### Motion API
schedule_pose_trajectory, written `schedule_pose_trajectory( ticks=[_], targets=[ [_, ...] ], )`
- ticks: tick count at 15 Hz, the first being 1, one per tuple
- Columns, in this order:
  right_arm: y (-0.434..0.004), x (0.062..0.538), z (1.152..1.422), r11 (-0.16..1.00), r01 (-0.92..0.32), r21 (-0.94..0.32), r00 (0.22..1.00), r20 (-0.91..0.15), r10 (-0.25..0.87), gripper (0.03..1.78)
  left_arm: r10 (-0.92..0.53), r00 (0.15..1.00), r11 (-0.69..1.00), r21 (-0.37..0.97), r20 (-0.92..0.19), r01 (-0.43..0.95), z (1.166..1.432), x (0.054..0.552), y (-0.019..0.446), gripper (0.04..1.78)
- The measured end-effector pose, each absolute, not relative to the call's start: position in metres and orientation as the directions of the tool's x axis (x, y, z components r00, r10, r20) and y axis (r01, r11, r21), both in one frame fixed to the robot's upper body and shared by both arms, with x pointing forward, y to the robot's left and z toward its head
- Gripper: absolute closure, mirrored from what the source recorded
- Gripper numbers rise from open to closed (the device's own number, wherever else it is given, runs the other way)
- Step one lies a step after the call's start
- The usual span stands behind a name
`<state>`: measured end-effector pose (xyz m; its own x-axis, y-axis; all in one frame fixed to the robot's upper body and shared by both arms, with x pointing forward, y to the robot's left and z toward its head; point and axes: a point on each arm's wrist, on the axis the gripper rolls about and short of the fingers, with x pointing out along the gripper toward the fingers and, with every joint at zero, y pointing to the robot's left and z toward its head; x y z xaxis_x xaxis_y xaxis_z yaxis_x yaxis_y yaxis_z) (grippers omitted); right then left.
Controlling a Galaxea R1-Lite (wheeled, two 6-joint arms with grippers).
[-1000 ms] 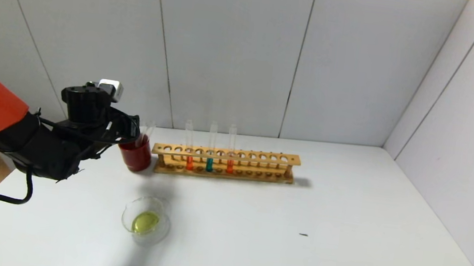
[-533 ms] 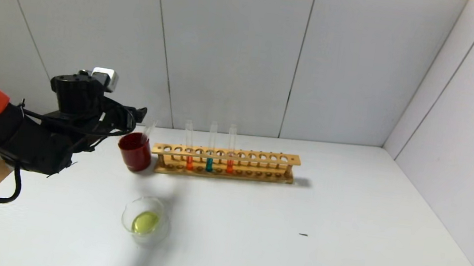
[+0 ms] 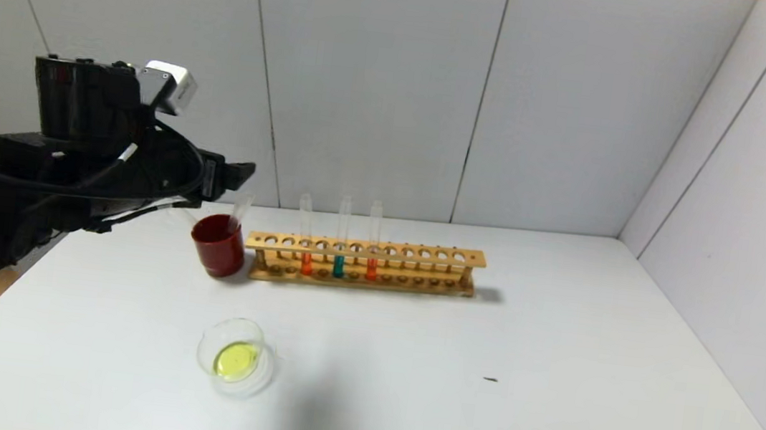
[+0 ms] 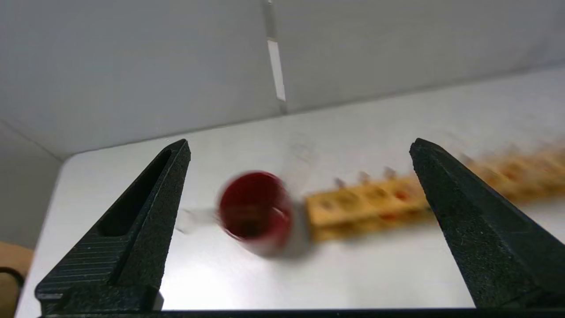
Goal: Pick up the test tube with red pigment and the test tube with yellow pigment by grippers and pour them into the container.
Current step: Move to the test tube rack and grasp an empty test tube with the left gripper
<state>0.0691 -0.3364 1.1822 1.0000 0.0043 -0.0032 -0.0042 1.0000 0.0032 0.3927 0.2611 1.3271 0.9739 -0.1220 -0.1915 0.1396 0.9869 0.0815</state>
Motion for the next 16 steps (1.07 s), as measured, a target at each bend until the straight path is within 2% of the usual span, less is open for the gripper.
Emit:
schedule_pose_trajectory(
  ticks=[3, 7, 12, 16],
  targets=[
    [-0.336, 0.069, 1.182, 1.0, -0.004, 0.003, 1.0, -0.003, 0.004, 0.06, -0.235, 0.935, 0.96, 0.089, -0.266, 0.266, 1.33, 0.356, 0.235, 0.07],
    [-0.336, 0.069, 1.182, 1.0, -0.004, 0.003, 1.0, -0.003, 0.004, 0.06, -0.287, 0.9, 0.938, 0.094, -0.329, 0.333, 1.315, 0.339, 0.226, 0.07],
    [-0.336, 0.069, 1.182, 1.0, -0.003, 0.003, 1.0, -0.003, 0.003, 0.06, -0.286, 0.882, 0.939, 0.076, -0.374, 0.336, 1.301, 0.357, 0.216, 0.07],
    [-0.336, 0.069, 1.182, 1.0, -0.003, 0.003, 1.0, -0.003, 0.003, 0.06, -0.273, 0.873, 0.957, -0.016, -0.404, 0.291, 1.286, 0.391, 0.203, 0.07]
  ],
)
